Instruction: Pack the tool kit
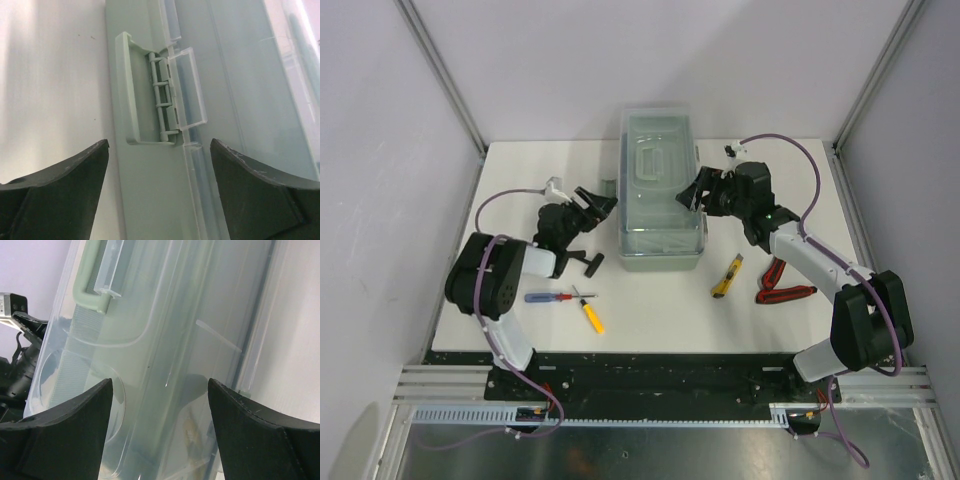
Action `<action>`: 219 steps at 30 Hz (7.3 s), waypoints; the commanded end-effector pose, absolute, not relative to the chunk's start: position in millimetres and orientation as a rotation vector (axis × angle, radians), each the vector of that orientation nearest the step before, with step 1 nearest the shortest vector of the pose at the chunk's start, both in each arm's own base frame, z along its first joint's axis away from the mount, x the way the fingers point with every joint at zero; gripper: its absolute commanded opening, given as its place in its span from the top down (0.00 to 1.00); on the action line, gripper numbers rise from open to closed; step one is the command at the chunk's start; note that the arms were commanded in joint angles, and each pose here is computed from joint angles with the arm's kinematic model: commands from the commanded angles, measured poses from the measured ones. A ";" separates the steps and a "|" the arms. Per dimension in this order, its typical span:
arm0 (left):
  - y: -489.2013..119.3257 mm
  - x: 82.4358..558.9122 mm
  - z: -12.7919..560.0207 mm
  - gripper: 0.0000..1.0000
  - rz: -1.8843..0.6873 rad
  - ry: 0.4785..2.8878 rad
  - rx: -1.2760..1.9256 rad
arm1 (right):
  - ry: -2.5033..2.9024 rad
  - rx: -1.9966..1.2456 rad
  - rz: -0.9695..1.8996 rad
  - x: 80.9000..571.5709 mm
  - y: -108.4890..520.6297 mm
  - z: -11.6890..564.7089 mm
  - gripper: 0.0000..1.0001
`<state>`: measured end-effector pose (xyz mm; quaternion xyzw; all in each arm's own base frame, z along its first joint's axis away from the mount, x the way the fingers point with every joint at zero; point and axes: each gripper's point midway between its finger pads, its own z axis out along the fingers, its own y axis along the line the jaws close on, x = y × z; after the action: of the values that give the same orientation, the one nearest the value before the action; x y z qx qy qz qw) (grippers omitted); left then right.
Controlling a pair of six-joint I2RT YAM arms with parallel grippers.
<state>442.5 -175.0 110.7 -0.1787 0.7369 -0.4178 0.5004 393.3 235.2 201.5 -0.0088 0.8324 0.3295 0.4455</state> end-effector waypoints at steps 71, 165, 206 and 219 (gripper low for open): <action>-250.4 362.3 155.8 0.24 -1.209 2.037 0.088 | 1.810 -1.041 0.012 449.8 321.6 192.8 0.30; -240.5 348.0 108.1 0.59 -1.153 2.170 -0.015 | 1.684 -0.635 -0.209 474.9 259.1 296.5 0.46; -246.6 348.9 107.9 0.60 -1.163 2.176 -0.010 | 1.960 -0.024 0.973 459.7 259.5 274.6 0.39; -247.4 349.0 110.9 0.58 -1.165 2.169 -0.008 | 2.040 0.053 0.908 468.4 273.5 258.8 0.51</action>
<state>385.7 -246.0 209.3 0.0147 0.7318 -0.4945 0.4687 460.8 269.0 249.5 0.0099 0.8219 0.3796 0.4246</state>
